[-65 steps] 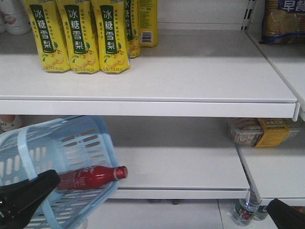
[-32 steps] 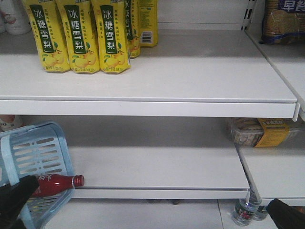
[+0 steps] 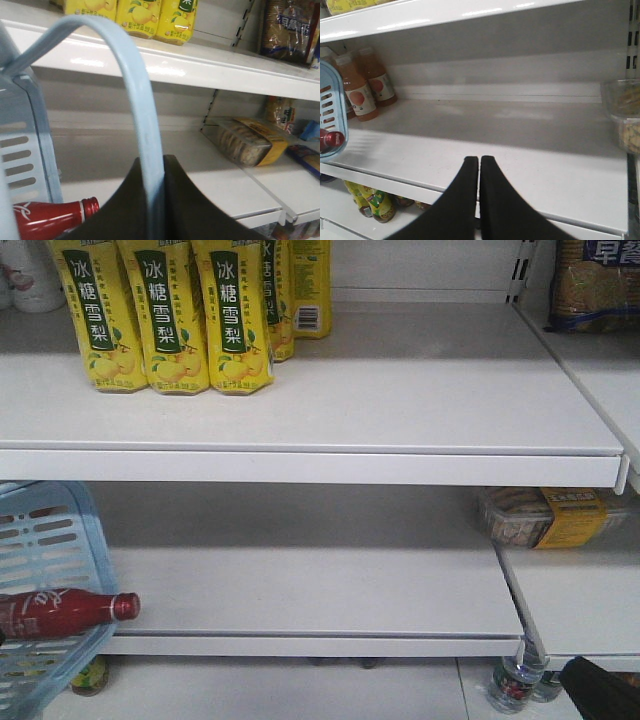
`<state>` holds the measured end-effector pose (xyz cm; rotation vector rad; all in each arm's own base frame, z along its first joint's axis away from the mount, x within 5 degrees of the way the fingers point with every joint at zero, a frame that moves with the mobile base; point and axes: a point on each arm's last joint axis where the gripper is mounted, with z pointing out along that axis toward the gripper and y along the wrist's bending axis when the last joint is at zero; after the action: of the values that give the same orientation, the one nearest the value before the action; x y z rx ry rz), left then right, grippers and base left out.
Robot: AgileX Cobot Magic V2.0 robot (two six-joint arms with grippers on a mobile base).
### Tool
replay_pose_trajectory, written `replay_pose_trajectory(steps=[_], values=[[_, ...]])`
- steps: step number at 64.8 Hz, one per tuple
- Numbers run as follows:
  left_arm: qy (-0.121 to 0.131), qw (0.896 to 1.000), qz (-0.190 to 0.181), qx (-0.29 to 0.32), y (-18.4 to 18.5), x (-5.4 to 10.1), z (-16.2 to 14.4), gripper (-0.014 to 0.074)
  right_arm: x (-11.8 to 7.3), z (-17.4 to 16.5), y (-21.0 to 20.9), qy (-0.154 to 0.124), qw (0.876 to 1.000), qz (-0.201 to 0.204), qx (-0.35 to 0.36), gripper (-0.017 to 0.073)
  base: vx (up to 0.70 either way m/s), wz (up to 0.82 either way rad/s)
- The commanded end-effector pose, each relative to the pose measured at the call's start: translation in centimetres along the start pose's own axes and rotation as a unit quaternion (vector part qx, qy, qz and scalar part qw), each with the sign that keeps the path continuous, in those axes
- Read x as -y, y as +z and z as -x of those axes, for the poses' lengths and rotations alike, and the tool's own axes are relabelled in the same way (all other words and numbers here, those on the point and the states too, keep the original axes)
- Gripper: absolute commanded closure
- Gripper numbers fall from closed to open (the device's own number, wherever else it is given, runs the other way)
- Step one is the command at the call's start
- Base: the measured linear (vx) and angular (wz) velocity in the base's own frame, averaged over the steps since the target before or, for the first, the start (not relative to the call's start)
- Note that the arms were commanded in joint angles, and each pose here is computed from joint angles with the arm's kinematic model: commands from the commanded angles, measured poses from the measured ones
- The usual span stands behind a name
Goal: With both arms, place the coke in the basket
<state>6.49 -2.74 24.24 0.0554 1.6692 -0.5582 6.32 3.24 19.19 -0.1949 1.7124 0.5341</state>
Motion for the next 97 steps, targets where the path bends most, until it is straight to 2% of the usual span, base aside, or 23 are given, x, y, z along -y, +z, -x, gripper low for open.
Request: replay_pose_trajectory(steps=[1,16,30,59,67,79,97], values=[[0.054,0.994,-0.012,0.096,-0.8,0.6,2.4,0.0598,0.3,-0.5,0.1,-0.023,1.0,-0.013,-0.008,0.0564,0.0,0.0],[0.052,0.993,0.023,0.102,-1.2,-0.1,1.5,0.0598,0.3,-0.5,0.1,-0.023,1.0,-0.013,-0.008,0.0564,0.0,0.0],[0.018,0.993,0.032,0.113,-1.6,-0.8,-0.2,0.0598,0.3,-0.5,0.1,-0.023,1.0,-0.013,-0.008,0.0564,0.0,0.0],[-0.007,0.987,0.062,0.148,-1.6,-2.1,-2.4,0.0598,0.4,-0.5,0.1,-0.023,1.0,-0.014,-0.008,0.0564,0.0,0.0],[0.005,0.985,0.07,0.155,-1.5,-2.3,-2.7,0.0598,0.4,-0.5,0.1,-0.023,1.0,-0.014,-0.008,0.0564,0.0,0.0],[0.051,0.984,0.087,0.147,-1.5,-2.4,-2.8,0.0598,0.4,-0.5,0.1,-0.023,1.0,-0.014,-0.008,0.0564,0.0,0.0],[0.053,0.98,0.112,0.155,-1.6,-2.7,-2.7,0.0598,0.4,-0.5,0.1,-0.023,1.0,-0.014,-0.008,0.0564,0.0,0.0]])
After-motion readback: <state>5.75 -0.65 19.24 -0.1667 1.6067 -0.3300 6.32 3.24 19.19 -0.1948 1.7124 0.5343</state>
